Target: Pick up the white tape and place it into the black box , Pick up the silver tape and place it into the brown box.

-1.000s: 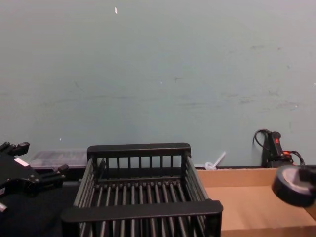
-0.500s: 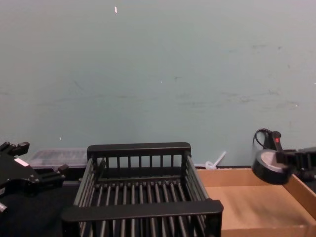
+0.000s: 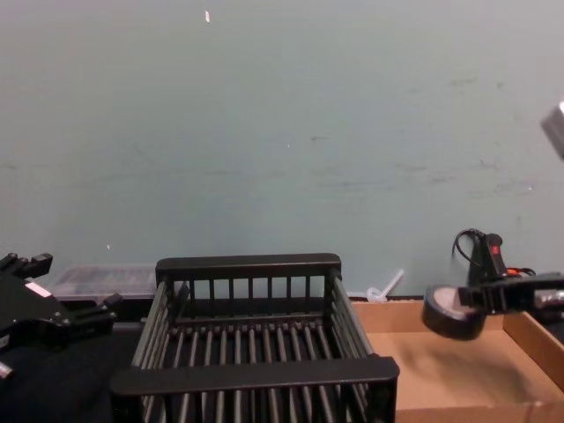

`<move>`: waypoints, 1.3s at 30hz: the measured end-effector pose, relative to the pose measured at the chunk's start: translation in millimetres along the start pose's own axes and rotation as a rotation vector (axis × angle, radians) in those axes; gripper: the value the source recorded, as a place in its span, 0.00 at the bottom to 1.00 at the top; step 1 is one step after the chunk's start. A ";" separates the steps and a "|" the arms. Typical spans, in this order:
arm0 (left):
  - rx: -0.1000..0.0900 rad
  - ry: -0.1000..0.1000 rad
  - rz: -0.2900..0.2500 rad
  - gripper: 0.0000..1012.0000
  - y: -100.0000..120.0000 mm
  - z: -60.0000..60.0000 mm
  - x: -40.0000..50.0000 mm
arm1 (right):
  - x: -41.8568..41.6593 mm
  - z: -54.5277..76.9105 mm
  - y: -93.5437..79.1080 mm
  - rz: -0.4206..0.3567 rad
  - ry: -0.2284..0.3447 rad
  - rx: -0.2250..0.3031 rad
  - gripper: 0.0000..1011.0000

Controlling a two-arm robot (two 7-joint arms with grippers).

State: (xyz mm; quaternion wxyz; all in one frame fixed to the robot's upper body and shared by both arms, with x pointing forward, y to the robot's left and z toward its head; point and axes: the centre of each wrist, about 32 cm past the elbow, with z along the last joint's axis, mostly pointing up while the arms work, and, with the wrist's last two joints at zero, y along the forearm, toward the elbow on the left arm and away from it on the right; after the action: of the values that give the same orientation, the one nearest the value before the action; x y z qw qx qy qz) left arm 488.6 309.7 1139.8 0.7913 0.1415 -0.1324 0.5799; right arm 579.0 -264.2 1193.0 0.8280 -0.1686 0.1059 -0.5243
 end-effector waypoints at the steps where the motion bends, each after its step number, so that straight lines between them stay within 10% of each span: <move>1: 0.000 0.000 0.000 0.99 0.0 0.0 0.0 | 0.0 -0.4 1.9 -0.002 0.002 -0.004 0.16; 19: 0.000 0.000 0.000 0.99 0.0 0.0 0.0 | -0.2 -5.5 10.1 -0.019 0.008 -0.019 0.16; 39: 0.000 0.000 0.000 0.99 0.0 0.0 0.0 | -0.1 -5.3 9.3 -0.016 0.010 -0.019 0.75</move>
State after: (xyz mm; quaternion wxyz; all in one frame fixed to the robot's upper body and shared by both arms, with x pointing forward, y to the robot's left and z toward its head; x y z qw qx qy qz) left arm 488.6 309.7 1139.8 0.7913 0.1415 -0.1325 0.5799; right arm 584.9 -261.3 1184.5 0.8214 -0.1748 0.1138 -0.5309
